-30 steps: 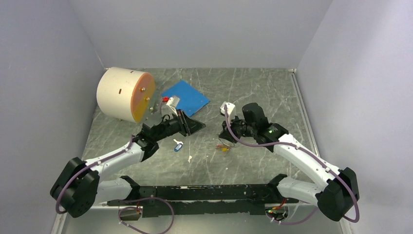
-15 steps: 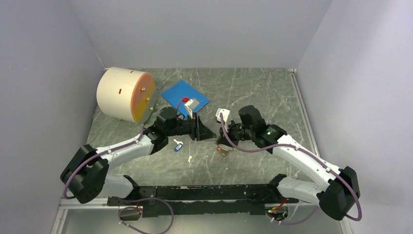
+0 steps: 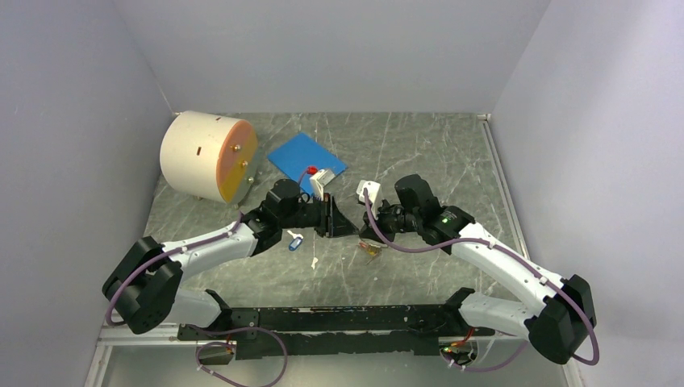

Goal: Remove the keys from the keyring

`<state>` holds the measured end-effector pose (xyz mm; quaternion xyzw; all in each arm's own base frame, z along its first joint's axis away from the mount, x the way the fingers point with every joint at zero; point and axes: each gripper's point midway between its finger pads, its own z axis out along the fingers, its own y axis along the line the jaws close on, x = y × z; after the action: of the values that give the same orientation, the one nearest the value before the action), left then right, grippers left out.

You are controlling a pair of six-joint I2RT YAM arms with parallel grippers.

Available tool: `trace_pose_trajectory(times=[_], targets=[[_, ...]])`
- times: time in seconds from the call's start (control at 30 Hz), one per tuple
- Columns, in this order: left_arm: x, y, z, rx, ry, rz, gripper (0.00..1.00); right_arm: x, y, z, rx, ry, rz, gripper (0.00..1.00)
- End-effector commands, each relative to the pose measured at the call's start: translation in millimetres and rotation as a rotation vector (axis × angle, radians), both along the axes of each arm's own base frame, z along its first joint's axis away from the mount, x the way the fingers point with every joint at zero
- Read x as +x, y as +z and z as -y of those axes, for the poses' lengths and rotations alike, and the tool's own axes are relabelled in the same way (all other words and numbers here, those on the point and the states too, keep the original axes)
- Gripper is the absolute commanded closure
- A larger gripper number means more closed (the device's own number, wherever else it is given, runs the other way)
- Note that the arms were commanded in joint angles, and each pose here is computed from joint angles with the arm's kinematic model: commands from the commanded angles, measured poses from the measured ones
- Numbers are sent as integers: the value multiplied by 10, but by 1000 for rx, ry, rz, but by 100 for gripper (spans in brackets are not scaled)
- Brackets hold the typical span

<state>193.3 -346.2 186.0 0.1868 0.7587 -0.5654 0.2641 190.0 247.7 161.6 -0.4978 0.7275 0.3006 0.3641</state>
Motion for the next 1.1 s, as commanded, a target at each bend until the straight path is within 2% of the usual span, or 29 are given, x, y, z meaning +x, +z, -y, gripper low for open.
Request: trace_pose_trajectory(times=[0.0,0.23,1.07], targets=[[146,-36,-39,13,102,-57,68,27,282,-117,77,43,79,100],[257,7,-183,-47,193,-97,65,13,269,-127,77,49,74,100],[94,92,-55,-103,49,-116,66,20,312,-154,101,43,82,100]])
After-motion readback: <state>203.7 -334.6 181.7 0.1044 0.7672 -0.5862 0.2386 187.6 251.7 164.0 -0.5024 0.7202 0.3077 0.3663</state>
